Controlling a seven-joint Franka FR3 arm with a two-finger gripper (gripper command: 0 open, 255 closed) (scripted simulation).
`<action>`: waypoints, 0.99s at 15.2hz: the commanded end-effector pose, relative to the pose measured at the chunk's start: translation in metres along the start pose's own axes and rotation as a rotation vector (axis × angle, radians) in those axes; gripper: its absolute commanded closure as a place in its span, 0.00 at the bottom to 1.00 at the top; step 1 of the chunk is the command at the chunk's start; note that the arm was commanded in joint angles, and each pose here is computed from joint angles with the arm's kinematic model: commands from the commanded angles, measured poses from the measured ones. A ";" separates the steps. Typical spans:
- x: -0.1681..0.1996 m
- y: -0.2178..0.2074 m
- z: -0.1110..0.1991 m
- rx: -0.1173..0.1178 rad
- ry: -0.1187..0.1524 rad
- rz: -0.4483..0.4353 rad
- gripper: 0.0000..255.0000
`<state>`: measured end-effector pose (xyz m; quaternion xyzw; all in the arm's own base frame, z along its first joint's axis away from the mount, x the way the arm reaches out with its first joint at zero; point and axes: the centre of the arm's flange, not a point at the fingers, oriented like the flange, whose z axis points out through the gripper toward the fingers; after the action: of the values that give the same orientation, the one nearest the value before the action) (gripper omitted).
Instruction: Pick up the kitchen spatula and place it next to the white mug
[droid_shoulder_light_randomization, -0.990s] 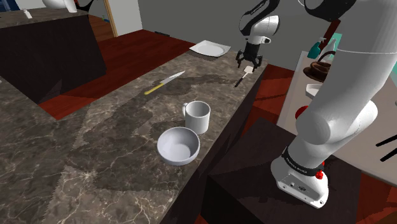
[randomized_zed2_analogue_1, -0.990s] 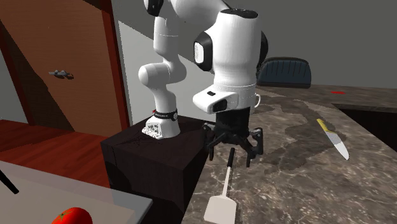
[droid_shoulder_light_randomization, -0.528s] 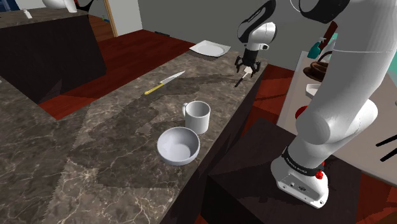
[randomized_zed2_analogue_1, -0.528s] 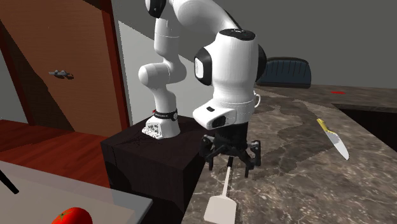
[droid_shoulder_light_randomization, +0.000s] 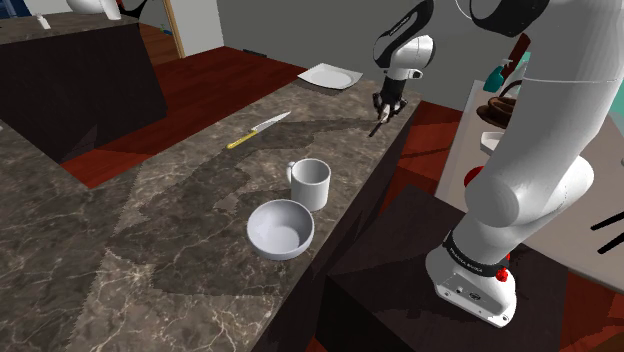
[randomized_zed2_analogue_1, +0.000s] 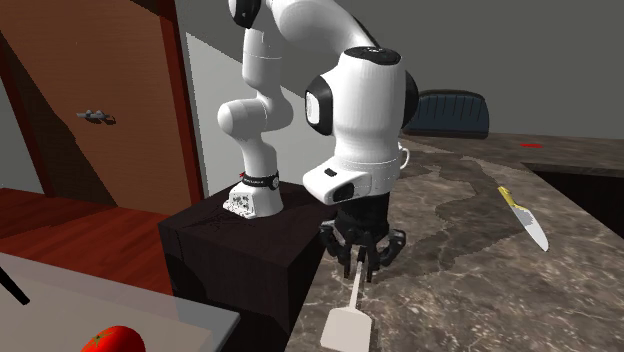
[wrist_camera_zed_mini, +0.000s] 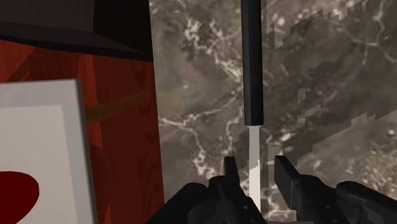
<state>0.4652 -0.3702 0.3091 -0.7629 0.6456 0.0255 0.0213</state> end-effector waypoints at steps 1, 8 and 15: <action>0.000 0.000 0.000 0.000 0.000 0.000 1.00; 0.000 0.000 0.000 0.000 0.000 0.000 1.00; -0.002 0.000 -0.037 0.000 0.000 0.000 1.00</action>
<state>0.4643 -0.3703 0.3412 -0.7629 0.6457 0.0253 0.0213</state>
